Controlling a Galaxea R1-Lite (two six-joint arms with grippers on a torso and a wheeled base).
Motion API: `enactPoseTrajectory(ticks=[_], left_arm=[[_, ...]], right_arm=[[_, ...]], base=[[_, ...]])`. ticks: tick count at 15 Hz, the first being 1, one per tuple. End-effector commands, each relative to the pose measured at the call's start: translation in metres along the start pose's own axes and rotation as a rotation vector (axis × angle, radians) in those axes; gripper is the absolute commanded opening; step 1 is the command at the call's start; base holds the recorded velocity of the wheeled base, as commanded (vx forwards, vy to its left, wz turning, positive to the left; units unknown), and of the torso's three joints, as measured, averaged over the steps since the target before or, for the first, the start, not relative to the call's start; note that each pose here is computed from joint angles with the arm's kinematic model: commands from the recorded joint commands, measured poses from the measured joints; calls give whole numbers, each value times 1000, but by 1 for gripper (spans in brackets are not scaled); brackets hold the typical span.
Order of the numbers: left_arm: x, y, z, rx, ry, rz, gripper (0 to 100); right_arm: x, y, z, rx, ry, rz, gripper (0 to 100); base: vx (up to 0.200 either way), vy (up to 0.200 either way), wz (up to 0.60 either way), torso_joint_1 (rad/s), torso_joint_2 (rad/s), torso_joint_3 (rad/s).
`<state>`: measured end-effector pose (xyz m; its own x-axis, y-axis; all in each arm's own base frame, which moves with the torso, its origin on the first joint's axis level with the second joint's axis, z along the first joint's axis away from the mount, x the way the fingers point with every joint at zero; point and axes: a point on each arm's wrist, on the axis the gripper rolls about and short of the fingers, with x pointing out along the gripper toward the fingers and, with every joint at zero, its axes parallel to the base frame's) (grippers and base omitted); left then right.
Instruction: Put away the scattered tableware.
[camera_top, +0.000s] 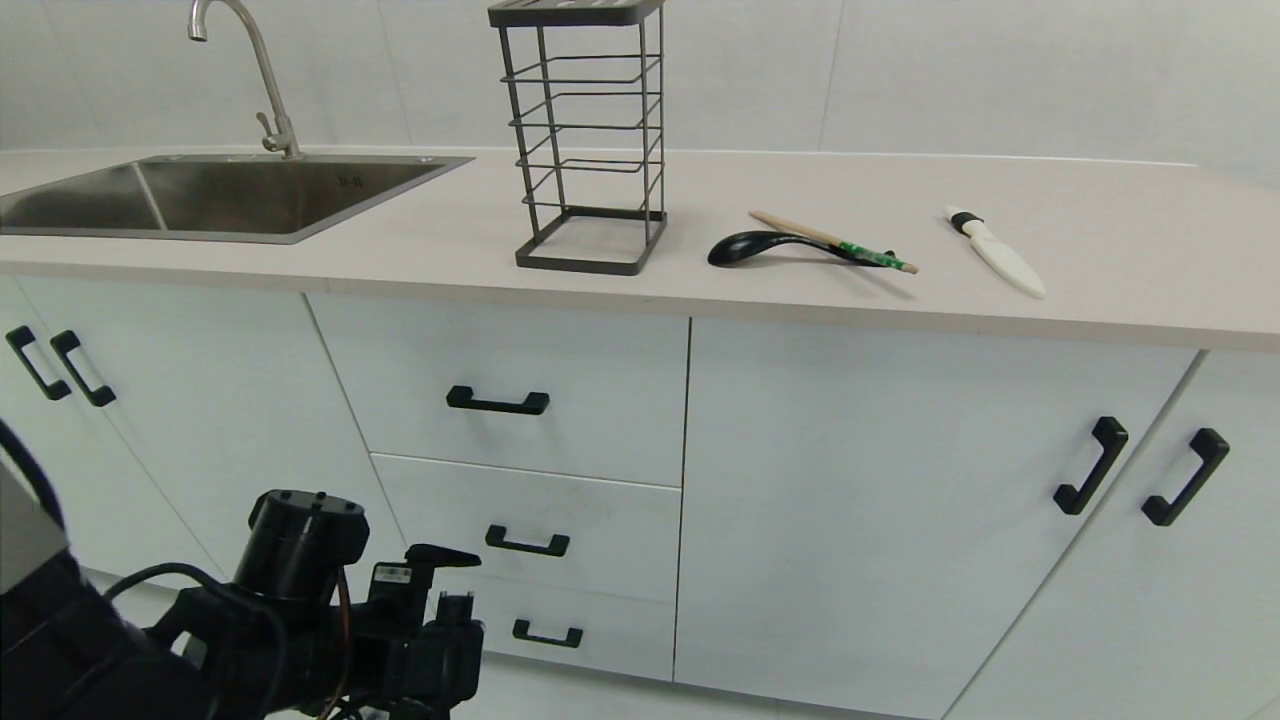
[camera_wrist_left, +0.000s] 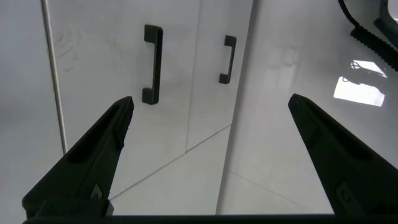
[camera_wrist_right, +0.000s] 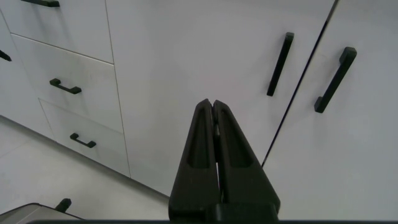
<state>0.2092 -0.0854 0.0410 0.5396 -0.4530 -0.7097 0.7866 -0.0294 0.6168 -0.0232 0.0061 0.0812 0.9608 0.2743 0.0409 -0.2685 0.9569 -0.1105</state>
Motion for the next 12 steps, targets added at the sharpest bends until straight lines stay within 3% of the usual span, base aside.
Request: enactPoseTrajectory(ticks=[1, 7, 12], left_arm=[[26, -5, -7, -5, 10, -40, 100], [52, 5, -11, -9, 9, -32, 100], [83, 22, -12, -1, -4, -5, 100]], right_arm=[[0, 0, 0, 0, 1, 1, 0], [0, 0, 0, 0, 1, 1, 0], [0, 0, 0, 0, 1, 1, 0]], base=[[0, 0, 0, 0, 0, 0], [0, 0, 0, 0, 0, 0], [0, 0, 0, 0, 0, 0]])
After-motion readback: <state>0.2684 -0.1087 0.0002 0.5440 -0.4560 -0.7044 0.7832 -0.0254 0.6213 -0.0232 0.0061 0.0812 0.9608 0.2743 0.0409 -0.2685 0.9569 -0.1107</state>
